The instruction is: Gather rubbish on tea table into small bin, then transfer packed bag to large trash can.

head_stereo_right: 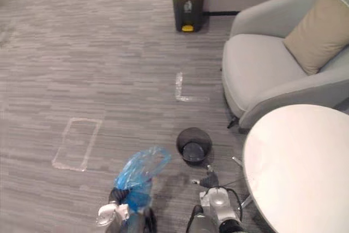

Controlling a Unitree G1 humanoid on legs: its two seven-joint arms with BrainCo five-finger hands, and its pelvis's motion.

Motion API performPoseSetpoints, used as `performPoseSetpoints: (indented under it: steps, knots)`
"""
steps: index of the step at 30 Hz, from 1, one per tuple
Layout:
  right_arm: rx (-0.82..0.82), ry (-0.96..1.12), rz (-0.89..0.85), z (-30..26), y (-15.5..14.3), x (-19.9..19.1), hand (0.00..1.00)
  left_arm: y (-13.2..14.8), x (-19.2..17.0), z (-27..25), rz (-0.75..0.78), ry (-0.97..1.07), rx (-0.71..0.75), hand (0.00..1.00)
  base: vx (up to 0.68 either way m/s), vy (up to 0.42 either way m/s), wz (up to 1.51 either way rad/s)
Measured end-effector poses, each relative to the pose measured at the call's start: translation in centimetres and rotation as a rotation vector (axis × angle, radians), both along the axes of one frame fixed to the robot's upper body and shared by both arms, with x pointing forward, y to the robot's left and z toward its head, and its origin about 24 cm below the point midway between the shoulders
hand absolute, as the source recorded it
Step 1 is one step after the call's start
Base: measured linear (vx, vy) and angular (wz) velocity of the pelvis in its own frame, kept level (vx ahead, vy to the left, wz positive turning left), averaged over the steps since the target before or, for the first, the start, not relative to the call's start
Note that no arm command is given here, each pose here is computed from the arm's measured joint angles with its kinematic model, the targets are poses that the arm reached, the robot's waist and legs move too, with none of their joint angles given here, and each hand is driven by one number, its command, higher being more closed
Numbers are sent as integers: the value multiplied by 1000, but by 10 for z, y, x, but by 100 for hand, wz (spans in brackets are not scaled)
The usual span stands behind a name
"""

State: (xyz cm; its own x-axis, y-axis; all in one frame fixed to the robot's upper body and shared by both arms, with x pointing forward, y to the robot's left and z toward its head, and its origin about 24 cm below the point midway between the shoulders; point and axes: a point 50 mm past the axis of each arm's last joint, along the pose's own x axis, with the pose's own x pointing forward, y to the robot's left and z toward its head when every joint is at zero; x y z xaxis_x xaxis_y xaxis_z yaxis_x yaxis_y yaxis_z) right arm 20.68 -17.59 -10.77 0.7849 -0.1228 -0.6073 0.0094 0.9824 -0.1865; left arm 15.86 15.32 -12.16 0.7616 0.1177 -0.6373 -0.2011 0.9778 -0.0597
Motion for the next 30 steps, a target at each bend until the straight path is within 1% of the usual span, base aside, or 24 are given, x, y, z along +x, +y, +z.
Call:
performPoseSetpoints:
  steps: [2,3,5,9,18,21,23,25,26,29,30]
  knots:
    - [27,3,0,-1,8,0,0,5,-3,-1,-29,12,31,100,-81,215,22]
    - [49,5,9,-2,16,-1,0,9,-10,-5,-29,40,43,100,-54,163,1]
    - [53,13,18,-3,19,-2,0,12,-16,-7,-28,57,51,100,-60,139,-7]
    - [27,37,42,-7,19,-8,0,17,-28,-13,-30,102,66,100,-51,89,-10]
    - [12,114,-5,-18,5,-26,0,22,-25,-12,-40,99,77,100,102,111,33]
    - [28,117,6,-19,12,-26,0,26,-19,-10,-38,83,94,100,321,-4,47]
    - [23,111,6,-18,10,-24,0,28,-8,-5,-43,55,104,100,429,-80,53]
    - [22,116,3,-19,9,-27,0,33,-6,-3,-47,47,120,100,526,-85,54]
    - [11,131,-10,-21,2,-33,0,28,-7,-6,-44,58,106,100,572,-76,37]
    - [1,122,-31,-19,-6,-30,0,20,2,-2,-32,23,75,100,543,-115,17]
    - [3,128,-24,-20,-5,-31,0,18,1,-2,-15,21,61,100,733,-124,-57]
